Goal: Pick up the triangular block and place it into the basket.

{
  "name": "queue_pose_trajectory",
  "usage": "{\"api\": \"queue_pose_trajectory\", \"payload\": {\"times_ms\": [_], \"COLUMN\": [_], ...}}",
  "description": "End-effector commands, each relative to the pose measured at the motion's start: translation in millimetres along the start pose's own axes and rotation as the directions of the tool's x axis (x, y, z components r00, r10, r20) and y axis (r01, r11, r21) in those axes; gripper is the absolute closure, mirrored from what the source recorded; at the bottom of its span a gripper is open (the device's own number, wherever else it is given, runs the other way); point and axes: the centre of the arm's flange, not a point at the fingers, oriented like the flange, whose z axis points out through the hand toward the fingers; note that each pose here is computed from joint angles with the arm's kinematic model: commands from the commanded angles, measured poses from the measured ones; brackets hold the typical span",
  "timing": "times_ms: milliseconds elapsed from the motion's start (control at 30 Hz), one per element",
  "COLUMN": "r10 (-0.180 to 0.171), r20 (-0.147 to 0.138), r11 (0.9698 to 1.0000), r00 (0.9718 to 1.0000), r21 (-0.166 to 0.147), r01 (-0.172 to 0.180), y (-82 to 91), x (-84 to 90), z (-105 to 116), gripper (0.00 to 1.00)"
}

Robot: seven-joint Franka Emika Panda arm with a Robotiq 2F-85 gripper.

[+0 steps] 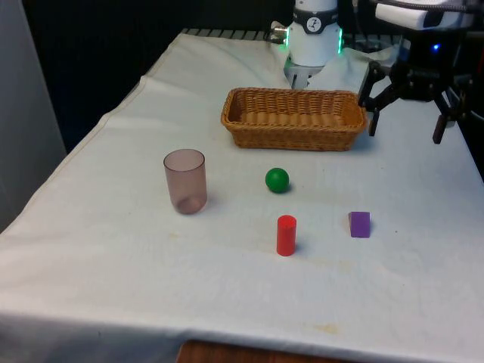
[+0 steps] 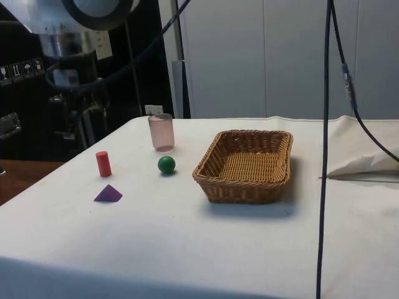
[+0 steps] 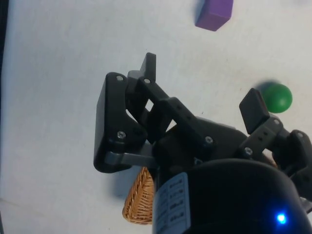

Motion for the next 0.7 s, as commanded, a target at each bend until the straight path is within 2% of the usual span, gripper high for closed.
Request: {"api": "queue_pose_trajectory", "payload": {"times_ms": [0, 33, 67, 300, 333, 400, 600, 633, 667], "r10": [0.003, 0.0, 0.004, 0.005, 0.001, 0.006, 0.007, 0.007, 0.006], "r20": [-0.01, -0.002, -0.016, -0.034, -0.022, -0.04, -0.05, -0.041, -0.052], "r11": [1.0, 1.0, 1.0, 0.9999, 1.0, 0.9998, 0.9998, 0.9999, 0.9998], "r00": [0.9999, 1.0, 0.9999, 0.9994, 0.9998, 0.9992, 0.9987, 0.9991, 0.9986], "r21": [0.003, 0.001, 0.006, 0.014, 0.009, 0.017, 0.021, 0.013, 0.021], "r01": [-0.003, 0.0, -0.004, -0.004, -0.001, -0.006, -0.006, -0.007, -0.005], "y": [-2.0, -0.9, -1.5, 0.1, -0.7, 3.8, 16.2, 13.6, 18.4], "x": [0.6, 0.1, 0.9, -6.2, -5.1, -11.5, -21.0, -20.2, -21.3], "z": [1.7, 1.6, 7.1, 26.1, 26.3, 32.8, 49.9, 47.6, 53.5], "gripper": [0.0, 0.0, 0.0, 0.0, 0.0, 0.0, 0.0, 0.0, 0.0]}}
